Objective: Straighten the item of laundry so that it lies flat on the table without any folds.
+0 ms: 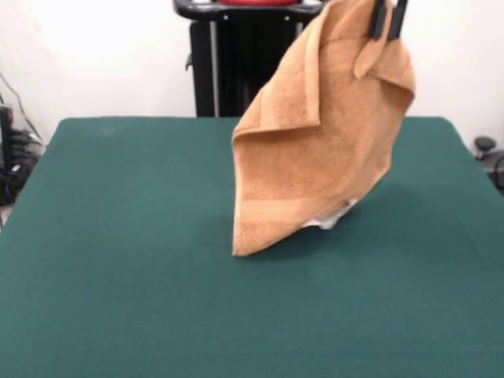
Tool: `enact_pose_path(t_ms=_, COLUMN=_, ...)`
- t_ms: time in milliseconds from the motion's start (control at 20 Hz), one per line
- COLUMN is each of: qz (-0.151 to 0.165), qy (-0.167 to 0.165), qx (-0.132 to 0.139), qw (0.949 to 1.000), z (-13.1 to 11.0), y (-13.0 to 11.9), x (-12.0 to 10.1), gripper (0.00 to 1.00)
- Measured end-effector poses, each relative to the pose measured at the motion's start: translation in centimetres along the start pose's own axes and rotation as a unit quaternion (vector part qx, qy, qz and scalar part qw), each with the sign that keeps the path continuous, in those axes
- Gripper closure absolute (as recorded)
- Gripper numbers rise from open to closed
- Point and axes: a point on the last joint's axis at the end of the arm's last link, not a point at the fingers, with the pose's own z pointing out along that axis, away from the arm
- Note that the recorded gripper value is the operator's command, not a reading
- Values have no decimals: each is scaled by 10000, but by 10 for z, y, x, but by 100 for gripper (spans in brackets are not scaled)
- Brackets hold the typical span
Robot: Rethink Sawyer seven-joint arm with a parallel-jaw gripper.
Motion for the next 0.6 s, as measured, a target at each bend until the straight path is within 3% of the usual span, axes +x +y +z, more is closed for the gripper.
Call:
enact_pose_path(t_ms=250, qz=-33, qy=133, qx=-82, qw=9999, z=-26, y=7, x=9, gripper=100)
enact_pose_path(t_ms=600, qz=47, qy=571, qx=-166, qw=9982, z=-53, y=-1, x=21, gripper=100)
